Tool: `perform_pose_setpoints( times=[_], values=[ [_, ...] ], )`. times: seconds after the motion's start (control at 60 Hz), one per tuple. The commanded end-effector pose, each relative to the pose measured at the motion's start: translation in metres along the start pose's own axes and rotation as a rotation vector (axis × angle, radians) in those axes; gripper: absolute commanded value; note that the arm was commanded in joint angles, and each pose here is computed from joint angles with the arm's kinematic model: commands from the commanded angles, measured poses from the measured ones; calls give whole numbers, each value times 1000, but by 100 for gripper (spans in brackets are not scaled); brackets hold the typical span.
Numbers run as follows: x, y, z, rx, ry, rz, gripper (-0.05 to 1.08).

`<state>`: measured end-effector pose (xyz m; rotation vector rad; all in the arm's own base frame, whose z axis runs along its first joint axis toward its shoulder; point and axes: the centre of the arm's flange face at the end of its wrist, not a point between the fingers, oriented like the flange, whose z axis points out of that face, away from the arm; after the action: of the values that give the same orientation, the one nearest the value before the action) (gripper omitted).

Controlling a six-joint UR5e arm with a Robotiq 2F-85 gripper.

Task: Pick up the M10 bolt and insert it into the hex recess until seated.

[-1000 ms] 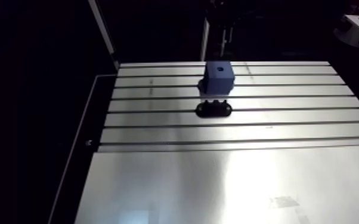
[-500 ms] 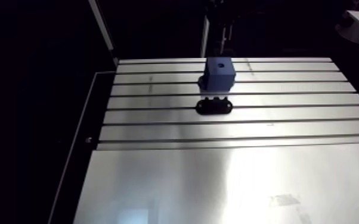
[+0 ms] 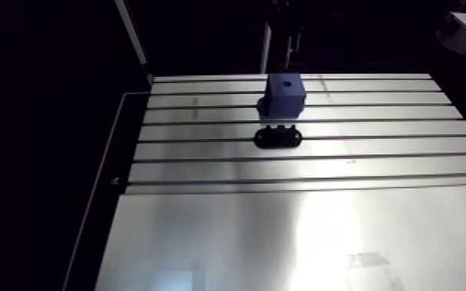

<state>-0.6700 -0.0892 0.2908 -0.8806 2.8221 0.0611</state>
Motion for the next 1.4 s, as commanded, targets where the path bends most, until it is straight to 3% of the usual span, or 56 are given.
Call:
perform_pose_setpoints(
  times=[0.017, 1.4],
  values=[
    [-1, 1, 2, 3, -1, 5, 108],
    [-6, -2, 22, 17, -15, 7, 108]
  ],
)
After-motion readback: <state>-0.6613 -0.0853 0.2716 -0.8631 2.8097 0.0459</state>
